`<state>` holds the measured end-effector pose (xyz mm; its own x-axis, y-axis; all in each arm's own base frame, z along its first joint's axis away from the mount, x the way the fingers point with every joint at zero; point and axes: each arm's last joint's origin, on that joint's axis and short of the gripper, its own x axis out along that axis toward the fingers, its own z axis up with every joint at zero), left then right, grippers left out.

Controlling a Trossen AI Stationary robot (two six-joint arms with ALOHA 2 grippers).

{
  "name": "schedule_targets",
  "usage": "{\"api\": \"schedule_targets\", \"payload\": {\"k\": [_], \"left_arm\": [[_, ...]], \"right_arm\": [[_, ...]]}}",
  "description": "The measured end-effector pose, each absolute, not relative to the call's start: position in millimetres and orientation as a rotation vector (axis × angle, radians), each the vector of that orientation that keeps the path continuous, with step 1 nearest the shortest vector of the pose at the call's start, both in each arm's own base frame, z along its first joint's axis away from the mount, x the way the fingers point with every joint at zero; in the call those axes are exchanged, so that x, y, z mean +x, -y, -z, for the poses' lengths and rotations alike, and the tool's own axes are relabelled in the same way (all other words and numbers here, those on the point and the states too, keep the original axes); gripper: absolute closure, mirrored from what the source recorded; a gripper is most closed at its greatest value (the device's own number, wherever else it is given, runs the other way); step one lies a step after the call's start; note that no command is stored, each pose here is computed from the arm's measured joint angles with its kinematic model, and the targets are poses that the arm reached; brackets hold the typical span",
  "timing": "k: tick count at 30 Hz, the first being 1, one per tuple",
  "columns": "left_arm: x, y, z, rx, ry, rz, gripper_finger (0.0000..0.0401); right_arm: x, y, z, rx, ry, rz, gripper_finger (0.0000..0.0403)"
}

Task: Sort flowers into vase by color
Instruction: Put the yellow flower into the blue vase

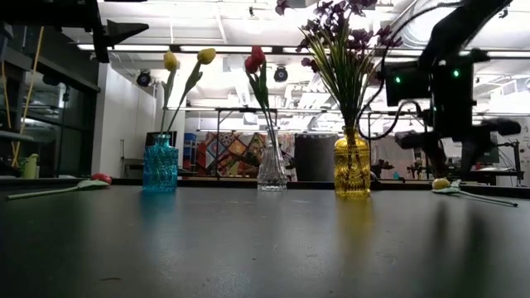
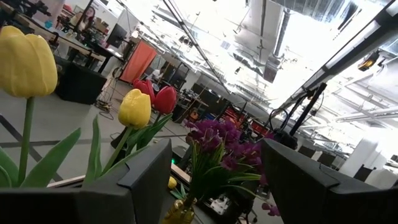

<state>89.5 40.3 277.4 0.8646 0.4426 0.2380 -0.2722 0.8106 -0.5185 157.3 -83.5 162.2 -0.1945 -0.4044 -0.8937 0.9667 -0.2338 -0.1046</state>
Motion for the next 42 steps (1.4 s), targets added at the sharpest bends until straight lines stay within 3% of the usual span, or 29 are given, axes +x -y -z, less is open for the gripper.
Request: {"api": "schedule_targets", "payload": {"k": [6,23,28,34,39,42], "left_arm": [[89.6,-40.3,-277.4,-0.494,0.361,-0.391,0.0167],[88.9,-41.4,-277.4,-0.497,0.374,-0.432,0.0167],[89.0,-41.5,-277.4,-0.497,0.374,-0.432,0.0167],[89.0,-41.5,-277.4,-0.497,0.374,-0.432,0.0167],[88.9,-41.4,-277.4,-0.497,0.375,-0.432,0.0167],[89.0,-41.5,-277.4,-0.497,0.375,-0.433,0.0167]], "right_arm": [[148.3,82.2,-135.1,1.050,-0.889,1.579,0.0221],[138.3,99.6,-134.8,1.061,-0.855,1.650,0.0229],[138.3,105.8,-134.8,1.082,-0.846,1.618,0.0274],[137.0,104.3,-134.8,1.082,-0.894,1.597,0.0388],[133.1,97.1,-140.6,1.081,-0.922,1.589,0.0394],[132.9,95.3,-156.7,1.051,-0.832,1.604,0.0398]]}}
